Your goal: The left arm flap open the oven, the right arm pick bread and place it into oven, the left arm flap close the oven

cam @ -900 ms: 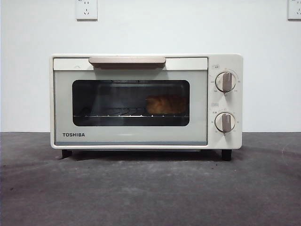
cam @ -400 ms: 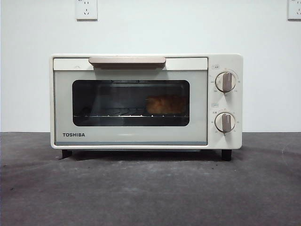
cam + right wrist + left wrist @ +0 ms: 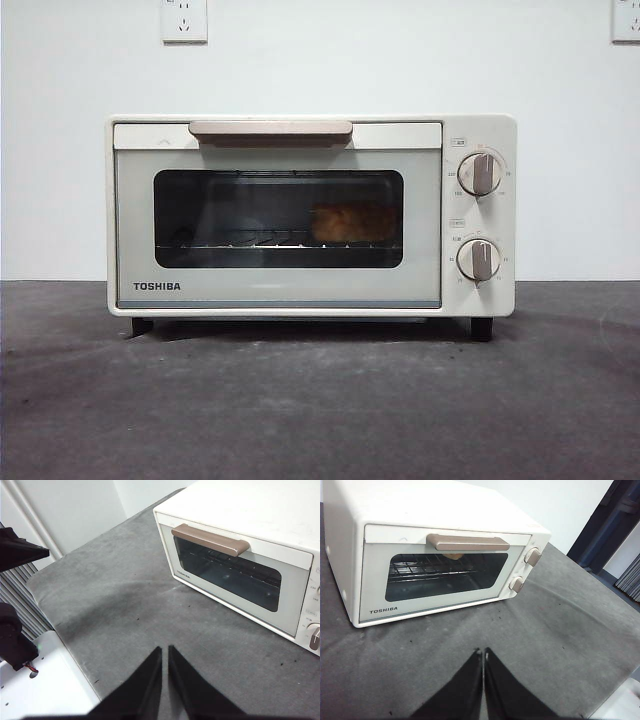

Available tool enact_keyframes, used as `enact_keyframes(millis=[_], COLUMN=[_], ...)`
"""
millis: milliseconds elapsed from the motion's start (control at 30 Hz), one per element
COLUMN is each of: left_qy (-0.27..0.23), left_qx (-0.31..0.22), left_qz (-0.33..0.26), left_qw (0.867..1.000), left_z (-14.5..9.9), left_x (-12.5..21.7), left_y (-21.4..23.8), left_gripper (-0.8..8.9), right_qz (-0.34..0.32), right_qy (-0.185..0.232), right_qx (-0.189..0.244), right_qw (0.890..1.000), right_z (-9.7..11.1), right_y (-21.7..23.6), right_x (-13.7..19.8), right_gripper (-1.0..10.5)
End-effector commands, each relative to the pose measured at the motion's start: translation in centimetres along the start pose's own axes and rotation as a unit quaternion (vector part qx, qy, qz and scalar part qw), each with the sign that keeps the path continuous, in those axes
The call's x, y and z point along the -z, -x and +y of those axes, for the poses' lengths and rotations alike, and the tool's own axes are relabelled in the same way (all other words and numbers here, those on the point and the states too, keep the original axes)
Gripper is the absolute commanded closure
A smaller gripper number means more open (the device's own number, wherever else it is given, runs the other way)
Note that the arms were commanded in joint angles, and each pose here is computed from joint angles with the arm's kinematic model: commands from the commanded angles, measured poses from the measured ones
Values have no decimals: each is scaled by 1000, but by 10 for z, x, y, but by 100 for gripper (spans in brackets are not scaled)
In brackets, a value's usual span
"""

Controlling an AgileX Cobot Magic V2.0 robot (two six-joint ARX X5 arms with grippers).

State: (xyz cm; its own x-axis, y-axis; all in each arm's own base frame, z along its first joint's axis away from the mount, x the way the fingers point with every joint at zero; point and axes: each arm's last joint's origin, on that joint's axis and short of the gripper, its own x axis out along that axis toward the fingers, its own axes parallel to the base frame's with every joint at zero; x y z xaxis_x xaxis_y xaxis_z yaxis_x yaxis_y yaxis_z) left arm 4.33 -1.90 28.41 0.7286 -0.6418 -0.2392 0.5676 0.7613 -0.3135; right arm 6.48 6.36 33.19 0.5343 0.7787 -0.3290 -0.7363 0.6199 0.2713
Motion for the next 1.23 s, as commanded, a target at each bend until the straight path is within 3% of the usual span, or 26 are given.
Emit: enact_keyframes(millis=[33,300,467,567,733,933,1233], left_qy=[-13,-16,-75,-82,-71,-43,-27], left_qx=[1,2,-8,-49,-134,-234,-300], left_qz=[-9,-12,-68,-112,-137,-122,-101], left_qw=[1000,1000,995,989,979,964,948], left_z=[-2,0,13,27,51,71,84], left_x=[-4,-2,2,17,53,83,102], left_y=[2,0,-14,-26,-42,-53,-60], left_gripper=[803,803,803,803,803,803,803], right_qz=[-9,-9,-10,-12,-16,-17,-28], right_qy=[8,8,9,9,10,10,13], right_qx=[-6,-6,-6,-6,-7,-7,-10], right_qw=[1000,1000,1000,1000,1000,1000,999], right_z=[2,2,2,3,3,3,3], right_y=[2,2,2,2,2,2,2], right_x=[-5,-5,-5,-5,-6,-6,-9], right_gripper=[929,929,929,929,929,929,929])
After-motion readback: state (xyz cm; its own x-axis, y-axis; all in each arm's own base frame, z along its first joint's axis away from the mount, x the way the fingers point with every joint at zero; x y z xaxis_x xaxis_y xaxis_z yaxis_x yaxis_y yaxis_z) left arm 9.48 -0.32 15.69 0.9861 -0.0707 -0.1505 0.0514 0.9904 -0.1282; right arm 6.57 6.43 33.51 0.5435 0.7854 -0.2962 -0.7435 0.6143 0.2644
